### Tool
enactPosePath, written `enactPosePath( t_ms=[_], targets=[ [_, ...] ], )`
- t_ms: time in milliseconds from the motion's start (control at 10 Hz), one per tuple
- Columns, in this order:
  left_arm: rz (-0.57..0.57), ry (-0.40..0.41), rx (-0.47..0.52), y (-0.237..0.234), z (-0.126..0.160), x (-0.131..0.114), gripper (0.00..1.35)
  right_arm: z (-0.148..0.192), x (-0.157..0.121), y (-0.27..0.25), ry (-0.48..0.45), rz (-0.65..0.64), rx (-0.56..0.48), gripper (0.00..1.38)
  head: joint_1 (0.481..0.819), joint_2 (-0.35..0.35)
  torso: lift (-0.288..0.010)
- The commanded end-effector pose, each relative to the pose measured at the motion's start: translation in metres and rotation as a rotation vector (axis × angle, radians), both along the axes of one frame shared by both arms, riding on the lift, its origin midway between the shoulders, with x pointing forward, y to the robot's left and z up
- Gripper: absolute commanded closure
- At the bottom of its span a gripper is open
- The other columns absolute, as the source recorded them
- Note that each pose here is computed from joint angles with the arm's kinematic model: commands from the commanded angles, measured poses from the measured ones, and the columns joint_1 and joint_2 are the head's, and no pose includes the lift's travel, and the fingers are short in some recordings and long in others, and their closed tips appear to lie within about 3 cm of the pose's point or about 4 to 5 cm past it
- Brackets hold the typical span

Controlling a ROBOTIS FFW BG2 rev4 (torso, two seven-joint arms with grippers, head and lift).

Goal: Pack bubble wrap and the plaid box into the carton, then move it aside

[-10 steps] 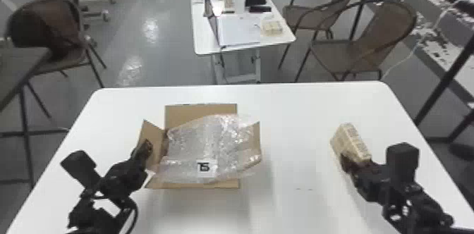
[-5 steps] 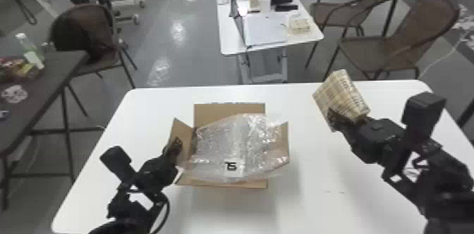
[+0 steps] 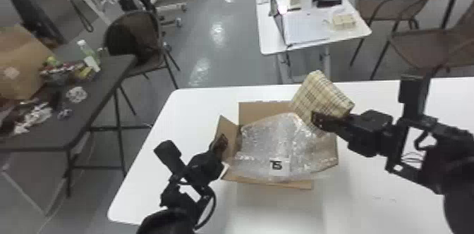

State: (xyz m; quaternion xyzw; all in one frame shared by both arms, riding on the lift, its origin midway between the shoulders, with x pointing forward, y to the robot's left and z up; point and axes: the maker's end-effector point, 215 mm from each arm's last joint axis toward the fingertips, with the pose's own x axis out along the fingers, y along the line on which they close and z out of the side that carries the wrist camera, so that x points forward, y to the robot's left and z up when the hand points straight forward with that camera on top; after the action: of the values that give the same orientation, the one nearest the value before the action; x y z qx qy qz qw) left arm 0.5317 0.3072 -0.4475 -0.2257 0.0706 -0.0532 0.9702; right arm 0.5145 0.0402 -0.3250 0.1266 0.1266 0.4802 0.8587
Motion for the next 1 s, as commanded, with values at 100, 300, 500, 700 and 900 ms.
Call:
enactPosePath(
  t_ms=[100,300,500,700,900],
  targets=[
    [-0.014,-0.004,-0.004,-0.008,0.002,0.004,1.21,-0.027,-0.007,0.026,0.100,0.102,-0.008,0.93,0.695,0.350,-0.027],
    [-0.022,-0.008,-0.012,-0.015,0.004,0.006,1.21,-0.049,-0.008,0.024,0.139,0.105,-0.067,0.92,0.695,0.350,-0.027],
    [-0.028,-0.008,-0.017,-0.019,0.003,0.006,1.21,-0.073,-0.016,0.028,0.205,0.131,-0.090,0.76,0.695,0.350,-0.027],
    [-0.022,-0.010,-0.019,-0.017,0.004,0.006,1.21,-0.077,-0.015,0.025,0.198,0.125,-0.117,0.21,0.695,0.350,-0.027],
    [-0.018,-0.012,-0.022,-0.015,0.005,0.007,1.21,-0.070,-0.014,0.027,0.177,0.124,-0.095,0.10,0.695,0.350,-0.027]
  ],
)
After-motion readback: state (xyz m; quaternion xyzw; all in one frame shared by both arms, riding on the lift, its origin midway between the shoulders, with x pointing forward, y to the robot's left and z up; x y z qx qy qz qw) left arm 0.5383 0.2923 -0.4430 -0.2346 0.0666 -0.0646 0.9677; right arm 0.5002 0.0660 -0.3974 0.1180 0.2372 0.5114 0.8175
